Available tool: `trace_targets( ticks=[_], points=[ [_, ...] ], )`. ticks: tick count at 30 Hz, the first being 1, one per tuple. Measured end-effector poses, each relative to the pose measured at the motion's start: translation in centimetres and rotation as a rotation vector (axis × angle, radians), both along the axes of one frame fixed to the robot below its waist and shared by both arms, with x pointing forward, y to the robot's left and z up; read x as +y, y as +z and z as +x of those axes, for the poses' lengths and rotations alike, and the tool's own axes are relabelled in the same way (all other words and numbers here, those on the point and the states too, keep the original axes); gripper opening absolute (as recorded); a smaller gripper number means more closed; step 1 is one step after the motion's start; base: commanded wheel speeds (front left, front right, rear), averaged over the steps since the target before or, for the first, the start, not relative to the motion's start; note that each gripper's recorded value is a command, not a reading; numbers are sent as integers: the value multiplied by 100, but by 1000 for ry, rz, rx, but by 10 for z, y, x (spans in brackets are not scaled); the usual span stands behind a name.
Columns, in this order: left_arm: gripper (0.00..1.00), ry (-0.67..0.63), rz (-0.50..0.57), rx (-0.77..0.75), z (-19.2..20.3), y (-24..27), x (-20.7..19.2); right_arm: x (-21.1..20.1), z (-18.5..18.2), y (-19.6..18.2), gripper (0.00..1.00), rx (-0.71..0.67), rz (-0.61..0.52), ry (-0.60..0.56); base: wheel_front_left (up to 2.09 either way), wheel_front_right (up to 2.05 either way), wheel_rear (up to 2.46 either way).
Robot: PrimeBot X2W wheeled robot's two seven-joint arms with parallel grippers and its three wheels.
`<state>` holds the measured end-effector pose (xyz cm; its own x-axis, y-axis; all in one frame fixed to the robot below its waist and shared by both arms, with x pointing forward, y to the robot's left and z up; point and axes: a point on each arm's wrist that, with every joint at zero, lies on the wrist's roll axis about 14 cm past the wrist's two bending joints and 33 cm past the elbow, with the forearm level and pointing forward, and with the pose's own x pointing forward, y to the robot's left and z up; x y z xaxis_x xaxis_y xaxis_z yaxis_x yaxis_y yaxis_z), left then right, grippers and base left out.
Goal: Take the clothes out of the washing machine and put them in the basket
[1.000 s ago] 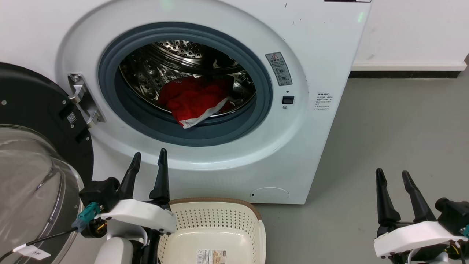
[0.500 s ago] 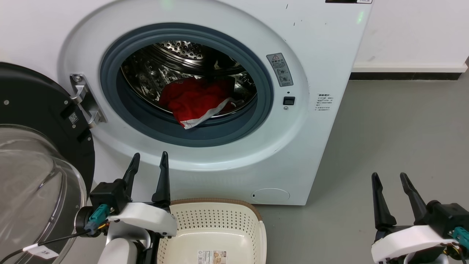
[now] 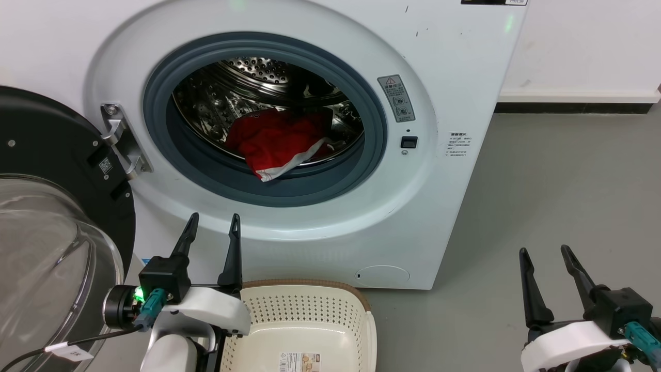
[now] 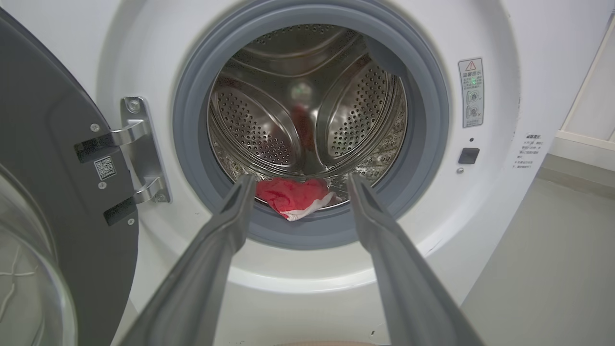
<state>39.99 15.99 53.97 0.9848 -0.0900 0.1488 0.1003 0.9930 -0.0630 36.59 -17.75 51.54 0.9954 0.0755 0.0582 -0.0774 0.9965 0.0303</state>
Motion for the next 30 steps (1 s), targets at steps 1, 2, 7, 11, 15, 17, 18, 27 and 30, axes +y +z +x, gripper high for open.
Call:
trace_targets(
  ticks=[1, 2, 7, 11, 15, 17, 18, 27, 30],
  points=[
    [100, 1, 8, -1, 0, 0, 0, 0, 0, 0, 100, 0, -8, 1, 0, 0, 0],
    [100, 2, 15, -2, 0, 0, 0, 1, 0, 0, 100, 0, -15, 3, 0, 0, 0],
    [100, 4, 44, -10, 0, 0, 0, 2, 0, 0, 100, -5, -50, 9, 0, 0, 0],
    [100, 7, 66, -15, 0, 0, 1, 3, 0, 0, 100, -7, -69, 13, 0, 0, 0],
    [100, 7, 82, -20, 1, 0, 0, 5, 0, -1, 100, -8, -91, 18, 0, 0, 0],
    [100, 8, 89, -22, 1, 0, 0, 5, 0, -2, 100, -7, -103, 20, 0, 0, 0],
    [100, 9, 89, -23, 1, 0, 0, 5, 0, -2, 100, -6, -103, 20, 0, 0, 0],
    [100, 12, 81, -8, 1, -5, 2, 5, 1, -4, 100, 0, -101, 21, 0, 0, 0],
    [100, 10, 80, -5, 2, -6, 1, 5, 1, -5, 100, 0, -101, 20, 0, 0, 0]
  ],
)
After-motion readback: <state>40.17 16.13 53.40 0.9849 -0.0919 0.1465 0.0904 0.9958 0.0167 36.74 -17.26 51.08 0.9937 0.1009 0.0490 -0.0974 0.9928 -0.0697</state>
